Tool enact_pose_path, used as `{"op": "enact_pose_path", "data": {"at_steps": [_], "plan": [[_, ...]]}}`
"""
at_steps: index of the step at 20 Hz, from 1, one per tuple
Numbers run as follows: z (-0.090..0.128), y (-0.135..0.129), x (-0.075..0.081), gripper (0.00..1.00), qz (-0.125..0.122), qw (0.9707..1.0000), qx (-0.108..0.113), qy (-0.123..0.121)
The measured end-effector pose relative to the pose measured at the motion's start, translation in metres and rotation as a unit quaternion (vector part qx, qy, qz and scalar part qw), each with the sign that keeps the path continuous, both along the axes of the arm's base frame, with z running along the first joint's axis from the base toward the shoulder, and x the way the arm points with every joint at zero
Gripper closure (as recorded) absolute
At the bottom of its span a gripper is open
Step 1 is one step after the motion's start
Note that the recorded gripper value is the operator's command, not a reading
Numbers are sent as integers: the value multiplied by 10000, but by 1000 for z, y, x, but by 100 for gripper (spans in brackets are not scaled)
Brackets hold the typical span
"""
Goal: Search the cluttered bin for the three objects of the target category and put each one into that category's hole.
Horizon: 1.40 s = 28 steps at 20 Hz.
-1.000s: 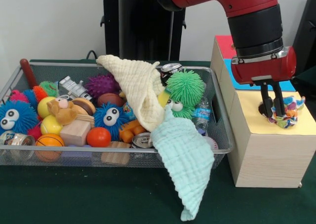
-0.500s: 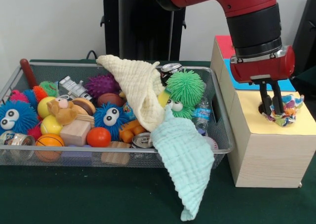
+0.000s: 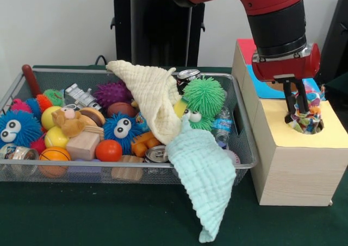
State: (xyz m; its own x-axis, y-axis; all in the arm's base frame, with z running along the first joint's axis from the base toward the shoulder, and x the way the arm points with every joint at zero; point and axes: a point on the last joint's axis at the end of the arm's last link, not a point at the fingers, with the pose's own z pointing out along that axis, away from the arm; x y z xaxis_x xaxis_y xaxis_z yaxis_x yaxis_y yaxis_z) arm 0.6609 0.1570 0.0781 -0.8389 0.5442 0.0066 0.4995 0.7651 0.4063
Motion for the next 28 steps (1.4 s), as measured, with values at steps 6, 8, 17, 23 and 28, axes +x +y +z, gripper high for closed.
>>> {"op": "enact_pose_path", "data": {"at_steps": [6, 8, 17, 23, 28], "plan": [[1, -1, 0, 100, -24, 10000, 4, 14], [-1, -1, 0, 100, -26, 10000, -2, 27], [-11, 3, 6, 100, -25, 10000, -95, -14], [-30, 4, 10, 100, -176, 9995, -185, -198], [-44, 7, 12, 100, -266, 9987, -258, -347]]}}
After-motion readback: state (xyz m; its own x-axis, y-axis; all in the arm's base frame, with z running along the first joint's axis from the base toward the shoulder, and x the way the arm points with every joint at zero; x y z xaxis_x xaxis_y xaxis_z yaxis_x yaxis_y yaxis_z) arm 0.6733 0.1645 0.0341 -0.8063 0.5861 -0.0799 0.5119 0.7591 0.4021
